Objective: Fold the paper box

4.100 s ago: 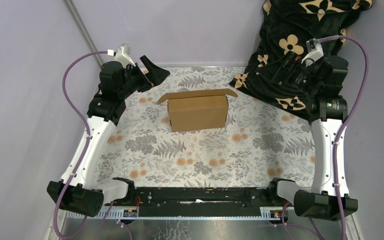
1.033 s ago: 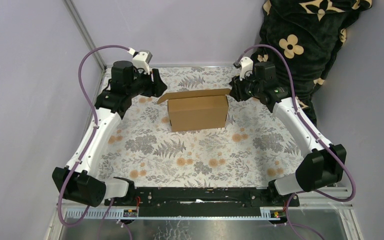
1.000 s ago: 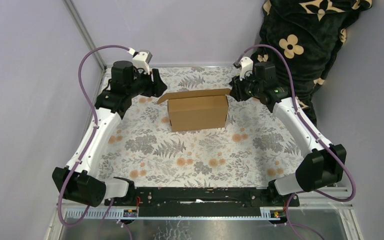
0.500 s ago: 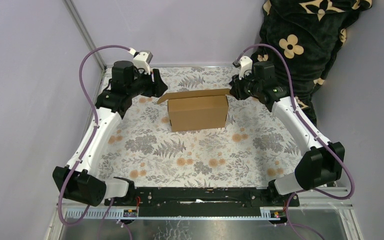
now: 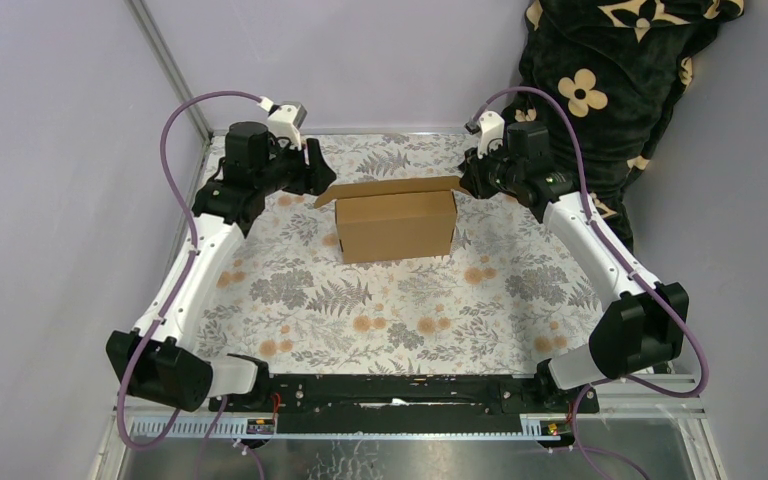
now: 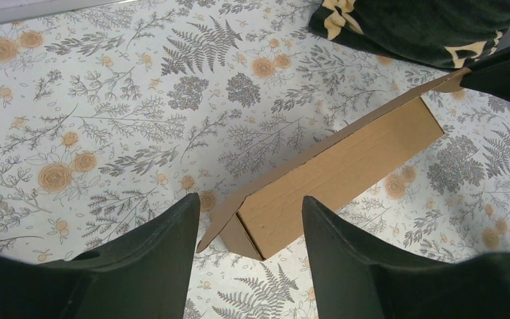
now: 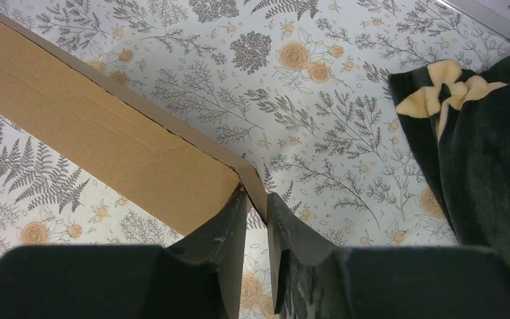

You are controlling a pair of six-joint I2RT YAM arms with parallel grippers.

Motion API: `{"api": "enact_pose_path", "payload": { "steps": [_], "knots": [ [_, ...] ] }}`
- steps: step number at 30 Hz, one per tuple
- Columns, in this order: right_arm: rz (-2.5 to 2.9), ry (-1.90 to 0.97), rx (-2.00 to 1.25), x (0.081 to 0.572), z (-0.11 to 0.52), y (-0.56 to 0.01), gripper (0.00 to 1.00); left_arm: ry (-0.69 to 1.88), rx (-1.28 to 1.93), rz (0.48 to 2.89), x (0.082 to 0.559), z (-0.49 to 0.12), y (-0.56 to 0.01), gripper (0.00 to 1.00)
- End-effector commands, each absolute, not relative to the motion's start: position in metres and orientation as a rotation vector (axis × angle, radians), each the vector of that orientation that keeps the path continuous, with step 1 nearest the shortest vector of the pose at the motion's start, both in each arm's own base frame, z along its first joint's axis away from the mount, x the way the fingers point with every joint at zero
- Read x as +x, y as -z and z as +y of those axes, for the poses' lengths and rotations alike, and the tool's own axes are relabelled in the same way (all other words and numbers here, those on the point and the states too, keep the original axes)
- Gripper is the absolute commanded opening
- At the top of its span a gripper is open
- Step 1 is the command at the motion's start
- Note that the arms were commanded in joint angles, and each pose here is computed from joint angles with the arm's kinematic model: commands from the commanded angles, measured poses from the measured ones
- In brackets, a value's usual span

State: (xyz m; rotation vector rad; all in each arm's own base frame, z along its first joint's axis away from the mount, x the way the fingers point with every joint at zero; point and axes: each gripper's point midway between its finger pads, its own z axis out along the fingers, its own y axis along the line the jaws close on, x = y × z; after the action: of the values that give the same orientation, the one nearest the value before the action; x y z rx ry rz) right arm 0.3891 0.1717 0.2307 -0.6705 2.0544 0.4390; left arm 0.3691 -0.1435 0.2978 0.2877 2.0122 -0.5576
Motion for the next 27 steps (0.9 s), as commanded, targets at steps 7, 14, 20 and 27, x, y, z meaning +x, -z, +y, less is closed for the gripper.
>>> {"api": "enact_pose_path", "payload": {
  "steps": [7, 14, 20, 27],
  "knots": [
    [1.959, -0.448, -0.683, 0.399, 0.181, -0.260, 0.25, 0.569, 0.257, 1.993, 0.352, -0.138, -0.292, 0.58],
    [1.954, -0.449, -0.682, 0.398, 0.181, -0.264, 0.25, 0.568, 0.227, 1.998, 0.353, -0.137, -0.281, 0.47],
    [1.957, -0.455, -0.685, 0.396, 0.181, -0.263, 0.25, 0.539, 0.225, 1.982, 0.363, -0.135, -0.275, 0.48],
    [1.957, -0.458, -0.689, 0.397, 0.182, -0.264, 0.25, 0.512, 0.226, 1.985, 0.371, -0.133, -0.267, 0.49]
  ]
}}
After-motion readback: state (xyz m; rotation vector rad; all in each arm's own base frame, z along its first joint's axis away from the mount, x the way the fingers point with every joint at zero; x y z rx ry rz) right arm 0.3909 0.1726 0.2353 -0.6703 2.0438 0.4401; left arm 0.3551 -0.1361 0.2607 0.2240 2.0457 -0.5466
